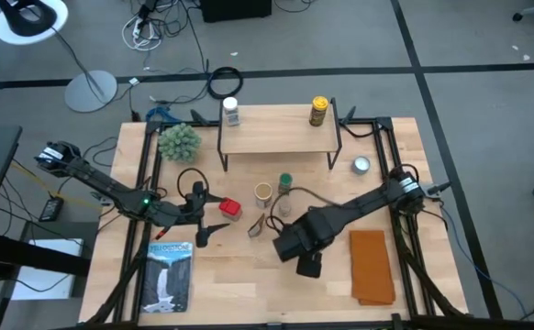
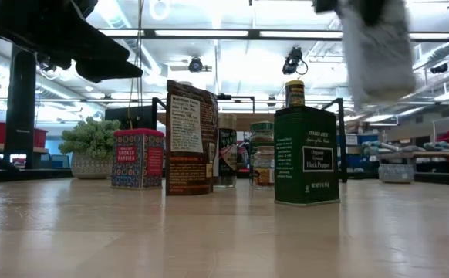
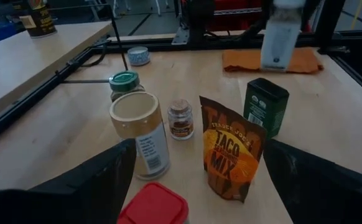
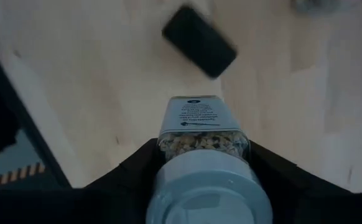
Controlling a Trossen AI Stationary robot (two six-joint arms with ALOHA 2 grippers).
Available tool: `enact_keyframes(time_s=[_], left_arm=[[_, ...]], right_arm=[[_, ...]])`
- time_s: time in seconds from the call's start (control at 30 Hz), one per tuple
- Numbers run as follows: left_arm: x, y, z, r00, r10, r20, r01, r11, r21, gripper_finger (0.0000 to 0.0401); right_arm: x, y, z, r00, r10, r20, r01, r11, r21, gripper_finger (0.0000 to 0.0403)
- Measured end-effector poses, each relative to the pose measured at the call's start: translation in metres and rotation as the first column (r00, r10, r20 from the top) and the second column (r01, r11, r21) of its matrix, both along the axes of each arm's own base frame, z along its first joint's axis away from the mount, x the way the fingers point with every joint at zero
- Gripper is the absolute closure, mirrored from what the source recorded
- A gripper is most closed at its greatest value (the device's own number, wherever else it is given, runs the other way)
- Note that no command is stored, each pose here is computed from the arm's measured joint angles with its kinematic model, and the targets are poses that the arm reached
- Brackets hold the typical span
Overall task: Shelf spices
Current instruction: Put the white seasoning bottle on the shelf
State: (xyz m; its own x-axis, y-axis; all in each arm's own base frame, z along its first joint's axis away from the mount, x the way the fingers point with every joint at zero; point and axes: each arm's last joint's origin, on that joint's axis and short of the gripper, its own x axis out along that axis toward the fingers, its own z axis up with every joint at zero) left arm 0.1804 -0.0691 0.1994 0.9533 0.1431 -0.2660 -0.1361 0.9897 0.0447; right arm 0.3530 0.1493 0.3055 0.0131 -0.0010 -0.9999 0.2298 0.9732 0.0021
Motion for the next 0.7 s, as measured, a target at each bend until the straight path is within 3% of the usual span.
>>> enact_keyframes(time_s=[0.33,0.7], left_arm=[[0.000,0.000,0.000,1.000,-0.006,-0.005,0.006,1.000,0.022,0.0044],[0.004,0.011,0.000,1.000,0.014,-0.013,-0.014,0.999,0.033,0.0044]], right_arm=[[0.013,-0.061,0.055,0.974,0.083,0.209,-0.080,0.997,-0.022,0.0210],[0.026,-0.166,0.062,0.964,0.094,0.250,-0.074,0.993,-0.087,0.0210]])
